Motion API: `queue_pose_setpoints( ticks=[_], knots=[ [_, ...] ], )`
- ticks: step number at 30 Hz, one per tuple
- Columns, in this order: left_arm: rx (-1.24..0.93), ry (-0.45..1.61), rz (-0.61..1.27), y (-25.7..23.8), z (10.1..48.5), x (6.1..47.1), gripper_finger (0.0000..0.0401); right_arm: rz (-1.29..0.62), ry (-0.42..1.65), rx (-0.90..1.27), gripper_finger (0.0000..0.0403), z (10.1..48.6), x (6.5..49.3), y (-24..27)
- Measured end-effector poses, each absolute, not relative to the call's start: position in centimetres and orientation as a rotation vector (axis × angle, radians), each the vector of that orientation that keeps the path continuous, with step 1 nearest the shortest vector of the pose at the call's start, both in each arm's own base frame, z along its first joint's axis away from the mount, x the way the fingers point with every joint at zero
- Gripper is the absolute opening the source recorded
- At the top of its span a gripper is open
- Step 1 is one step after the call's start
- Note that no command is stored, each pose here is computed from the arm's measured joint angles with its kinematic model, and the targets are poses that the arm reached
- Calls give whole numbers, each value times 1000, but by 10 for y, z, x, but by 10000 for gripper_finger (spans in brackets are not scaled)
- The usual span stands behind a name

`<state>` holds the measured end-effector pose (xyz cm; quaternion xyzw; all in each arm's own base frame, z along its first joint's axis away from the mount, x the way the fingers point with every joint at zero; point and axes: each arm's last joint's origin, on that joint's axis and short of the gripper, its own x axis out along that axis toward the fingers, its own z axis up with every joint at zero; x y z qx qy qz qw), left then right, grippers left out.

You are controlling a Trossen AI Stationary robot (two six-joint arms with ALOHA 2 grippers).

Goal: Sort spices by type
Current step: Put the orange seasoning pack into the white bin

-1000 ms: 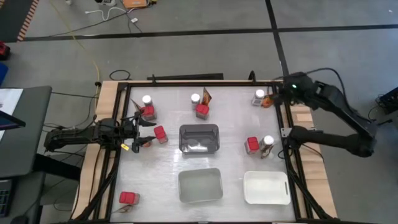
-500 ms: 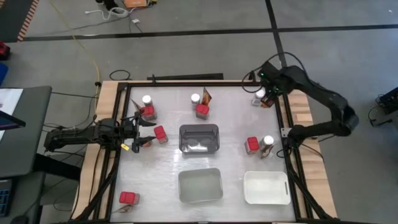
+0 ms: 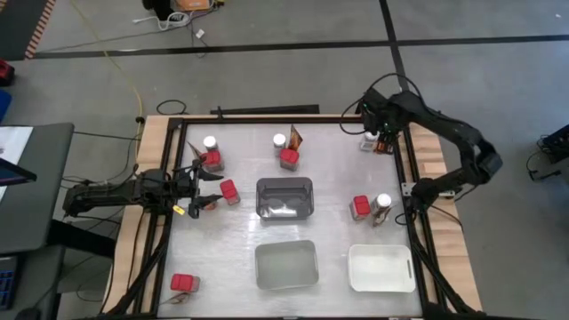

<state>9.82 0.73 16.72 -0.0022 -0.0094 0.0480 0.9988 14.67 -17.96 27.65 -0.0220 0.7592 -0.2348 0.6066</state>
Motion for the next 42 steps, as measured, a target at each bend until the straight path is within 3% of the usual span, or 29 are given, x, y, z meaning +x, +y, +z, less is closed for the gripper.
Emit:
queue_pose_setpoints(
  ticks=[19, 23, 30, 42],
  knots=[
    [-4, -19, 96, 7, 167, 98, 282, -508, 1908, 8, 172, 234, 151, -203],
    [-4, -19, 96, 7, 167, 98, 282, -512, 1947, -5, 136, 229, 152, -205],
    [-4, -19, 96, 7, 167, 98, 282, -525, 1963, 27, 22, 230, 150, -202],
    [-4, -19, 96, 7, 167, 98, 282, -563, 2091, 57, 13, 240, 152, -180]
  ],
)
